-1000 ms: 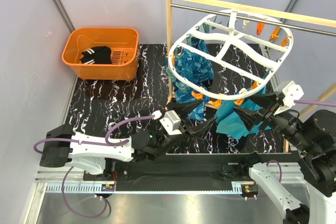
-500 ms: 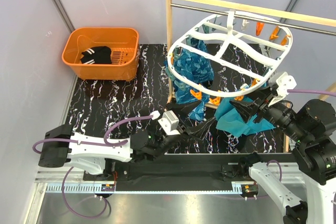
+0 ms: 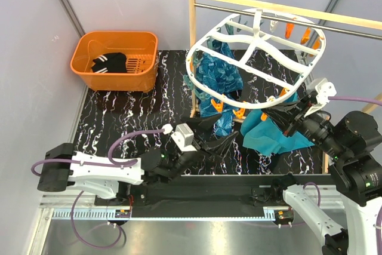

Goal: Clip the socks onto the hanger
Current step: Open the clamp at the hanger.

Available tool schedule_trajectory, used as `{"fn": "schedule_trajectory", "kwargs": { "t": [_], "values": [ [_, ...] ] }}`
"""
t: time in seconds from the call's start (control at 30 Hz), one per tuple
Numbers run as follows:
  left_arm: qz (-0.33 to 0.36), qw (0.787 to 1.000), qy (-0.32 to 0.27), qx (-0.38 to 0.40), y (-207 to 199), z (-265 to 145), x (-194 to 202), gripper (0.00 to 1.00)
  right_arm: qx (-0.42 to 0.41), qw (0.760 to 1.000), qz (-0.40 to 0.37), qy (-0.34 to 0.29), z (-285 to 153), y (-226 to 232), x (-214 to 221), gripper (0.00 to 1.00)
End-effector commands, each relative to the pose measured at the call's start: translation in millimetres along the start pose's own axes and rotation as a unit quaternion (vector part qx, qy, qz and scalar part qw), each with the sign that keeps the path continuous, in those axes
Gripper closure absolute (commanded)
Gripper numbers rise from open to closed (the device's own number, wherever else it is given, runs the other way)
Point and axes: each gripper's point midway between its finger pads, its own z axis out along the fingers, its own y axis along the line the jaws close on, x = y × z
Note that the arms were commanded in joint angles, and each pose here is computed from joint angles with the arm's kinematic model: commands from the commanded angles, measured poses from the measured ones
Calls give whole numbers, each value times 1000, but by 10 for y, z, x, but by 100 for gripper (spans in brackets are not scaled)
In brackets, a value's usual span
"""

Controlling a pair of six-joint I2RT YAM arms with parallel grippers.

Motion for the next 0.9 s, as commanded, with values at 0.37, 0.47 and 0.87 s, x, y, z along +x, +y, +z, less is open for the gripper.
{"fn": "schedule_trajectory", "kwargs": {
  "t": [0.37, 0.47, 0.87],
  "values": [
    [-59, 947, 143, -280, 1576, -1219, -190, 28, 26, 995, 95, -8, 73, -52, 144, 100],
    [-71, 919, 151, -357, 1947, -1583, -344, 23, 32, 994, 107, -4, 70, -65, 197, 100],
    [-41, 837, 268, -476, 3122, -1269, -680, 6, 16, 992, 127, 10, -25, 47, 306, 100]
  ]
}}
